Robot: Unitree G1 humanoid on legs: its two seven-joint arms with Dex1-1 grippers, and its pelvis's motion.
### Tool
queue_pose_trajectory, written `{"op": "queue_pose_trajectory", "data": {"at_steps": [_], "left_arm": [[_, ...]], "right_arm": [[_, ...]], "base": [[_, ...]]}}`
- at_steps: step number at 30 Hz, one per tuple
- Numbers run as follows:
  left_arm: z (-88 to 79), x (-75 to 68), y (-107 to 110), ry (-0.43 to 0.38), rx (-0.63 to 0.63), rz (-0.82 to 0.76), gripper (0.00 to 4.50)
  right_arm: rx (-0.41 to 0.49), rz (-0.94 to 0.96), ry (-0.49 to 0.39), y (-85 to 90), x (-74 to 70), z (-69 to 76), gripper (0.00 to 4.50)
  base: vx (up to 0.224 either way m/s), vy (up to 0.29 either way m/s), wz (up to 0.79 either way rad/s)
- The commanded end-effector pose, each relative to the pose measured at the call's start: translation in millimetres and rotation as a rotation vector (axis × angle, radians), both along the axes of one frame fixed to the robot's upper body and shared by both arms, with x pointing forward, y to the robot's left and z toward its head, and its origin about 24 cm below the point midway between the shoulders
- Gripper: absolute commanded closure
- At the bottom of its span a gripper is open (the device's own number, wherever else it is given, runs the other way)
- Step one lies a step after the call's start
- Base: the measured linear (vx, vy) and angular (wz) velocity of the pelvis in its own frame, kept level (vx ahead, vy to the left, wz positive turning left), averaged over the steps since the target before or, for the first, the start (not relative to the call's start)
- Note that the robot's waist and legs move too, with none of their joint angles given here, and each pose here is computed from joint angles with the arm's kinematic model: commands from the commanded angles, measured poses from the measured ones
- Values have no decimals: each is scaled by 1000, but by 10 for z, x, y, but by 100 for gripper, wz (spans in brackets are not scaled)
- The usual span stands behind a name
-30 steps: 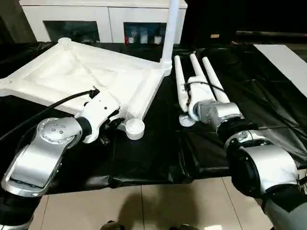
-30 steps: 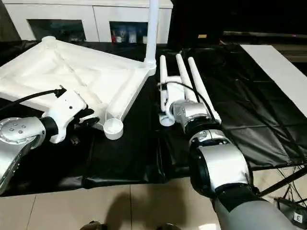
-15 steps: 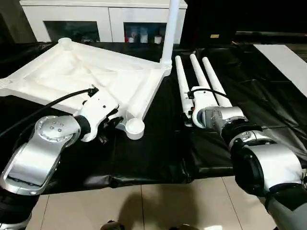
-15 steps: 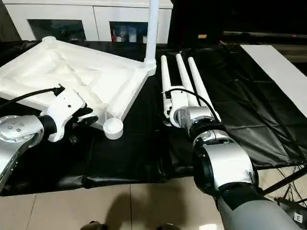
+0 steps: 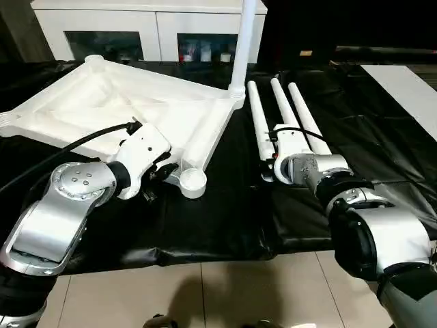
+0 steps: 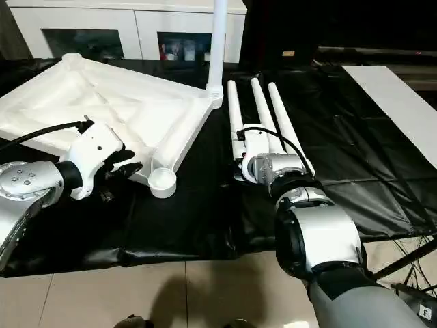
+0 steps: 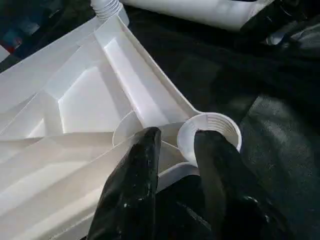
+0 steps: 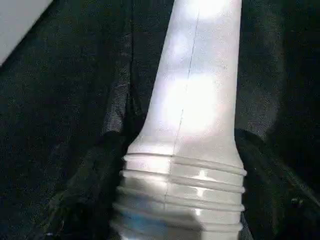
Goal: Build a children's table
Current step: Pick table leg
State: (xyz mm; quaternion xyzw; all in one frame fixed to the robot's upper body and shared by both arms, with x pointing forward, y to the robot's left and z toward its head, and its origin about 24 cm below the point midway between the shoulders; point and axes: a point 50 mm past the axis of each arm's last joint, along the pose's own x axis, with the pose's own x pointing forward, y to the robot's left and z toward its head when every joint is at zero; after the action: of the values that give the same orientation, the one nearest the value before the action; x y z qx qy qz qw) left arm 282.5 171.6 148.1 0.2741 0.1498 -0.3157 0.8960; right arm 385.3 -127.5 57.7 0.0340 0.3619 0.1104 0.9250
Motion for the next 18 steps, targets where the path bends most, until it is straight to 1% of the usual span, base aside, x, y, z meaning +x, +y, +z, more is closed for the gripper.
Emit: {"op": "queue_pose_trajectory", "data": {"at_steps": [1, 2, 3, 4, 5, 6, 8, 11, 12, 14, 15, 16, 17, 18], "left_arm": [[30, 30, -33, -20, -6, -11, 309], [27, 37, -38, -25, -6, -9, 309], [25, 61, -54, -40, -19, -1, 309], [27, 82, -66, -53, -34, 7, 309], [27, 84, -68, -54, -36, 8, 309], [27, 130, -80, -74, -52, 35, 309], [35, 181, -88, -100, -68, 62, 309], [53, 227, -84, -124, -94, 104, 309], [74, 256, -95, -144, -117, 122, 309], [105, 311, -133, -182, -160, 153, 309], [136, 351, -178, -201, -212, 170, 309], [184, 396, -281, -197, -339, 178, 309], [193, 402, -303, -193, -367, 177, 274], [245, 424, -401, -166, -528, 174, 274]], "right_arm": [[5, -36, -43, -55, 20, 8, 167], [4, -38, -75, -54, 37, 27, 167], [34, -35, -158, -31, 75, 81, 168], [67, -40, -208, -16, 92, 111, 168], [70, -40, -213, -15, 94, 114, 168], [101, -15, -284, 20, 97, 131, 168], [80, 1, -363, 24, 95, 149, 170], [93, 9, -401, 32, 75, 142, 171], [99, 1, -445, 22, 69, 160, 171], [112, -23, -501, -4, 36, 158, 171], [100, -51, -562, -48, 6, 168, 172], [94, -99, -654, -116, -61, 183, 172], [94, -110, -674, -131, -76, 190, 173], [92, -131, -738, -170, -153, 210, 173]], "base": [[0, 0, 0], [0, 0, 0], [0, 0, 0], [0, 0, 0], [0, 0, 0], [0, 0, 0], [0, 0, 0], [0, 0, 0], [0, 0, 0], [0, 0, 0], [0, 0, 0], [0, 0, 0], [0, 0, 0], [0, 0, 0]]}}
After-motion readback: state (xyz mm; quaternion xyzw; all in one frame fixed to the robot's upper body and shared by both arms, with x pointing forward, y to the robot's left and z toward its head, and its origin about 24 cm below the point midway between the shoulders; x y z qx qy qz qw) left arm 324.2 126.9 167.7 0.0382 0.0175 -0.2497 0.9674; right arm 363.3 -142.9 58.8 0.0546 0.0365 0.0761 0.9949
